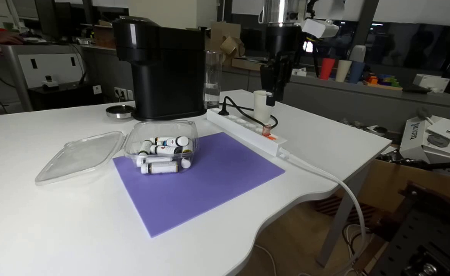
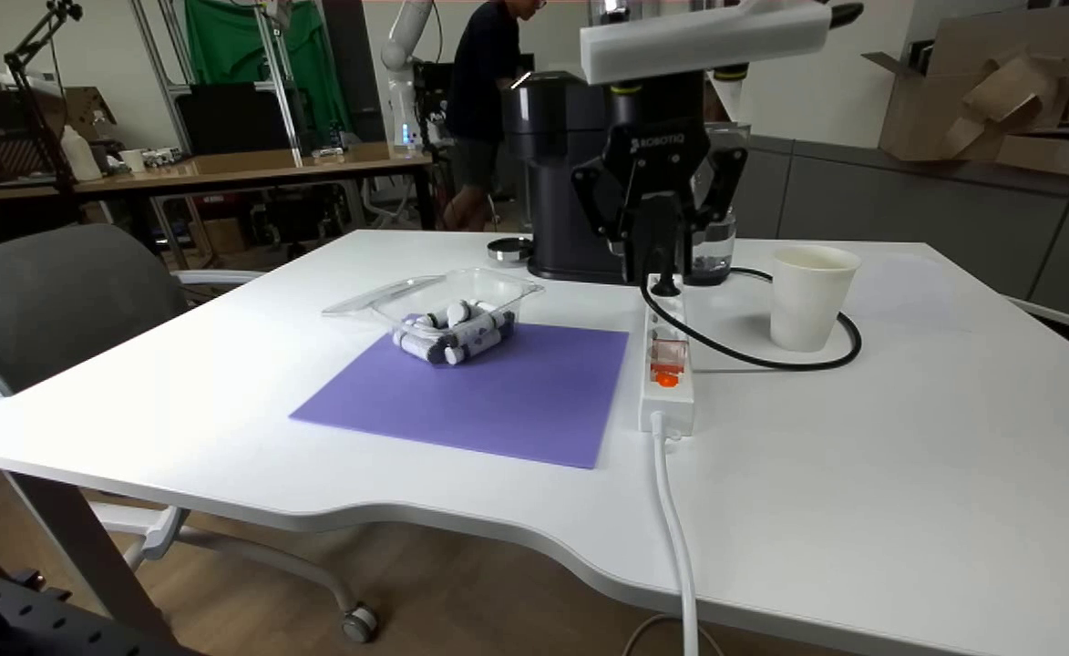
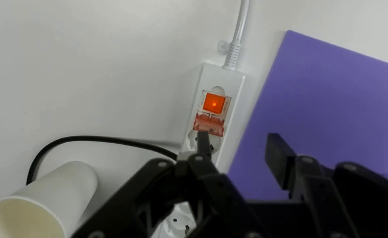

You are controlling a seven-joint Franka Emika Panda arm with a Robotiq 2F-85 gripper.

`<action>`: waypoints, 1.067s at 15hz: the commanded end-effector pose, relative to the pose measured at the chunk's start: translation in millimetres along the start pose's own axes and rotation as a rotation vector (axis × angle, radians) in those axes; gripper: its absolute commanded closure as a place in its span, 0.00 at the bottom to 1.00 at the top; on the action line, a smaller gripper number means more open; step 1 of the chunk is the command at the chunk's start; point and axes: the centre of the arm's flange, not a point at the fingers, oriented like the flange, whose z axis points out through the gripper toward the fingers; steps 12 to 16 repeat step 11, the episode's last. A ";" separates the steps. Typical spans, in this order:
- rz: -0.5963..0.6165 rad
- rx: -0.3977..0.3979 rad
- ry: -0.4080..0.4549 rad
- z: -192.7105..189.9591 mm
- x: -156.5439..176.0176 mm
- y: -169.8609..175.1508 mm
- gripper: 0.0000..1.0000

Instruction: Turn on the extension cable

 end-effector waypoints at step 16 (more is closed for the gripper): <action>0.206 0.082 0.134 -87.9 1.4 -25.0 0.00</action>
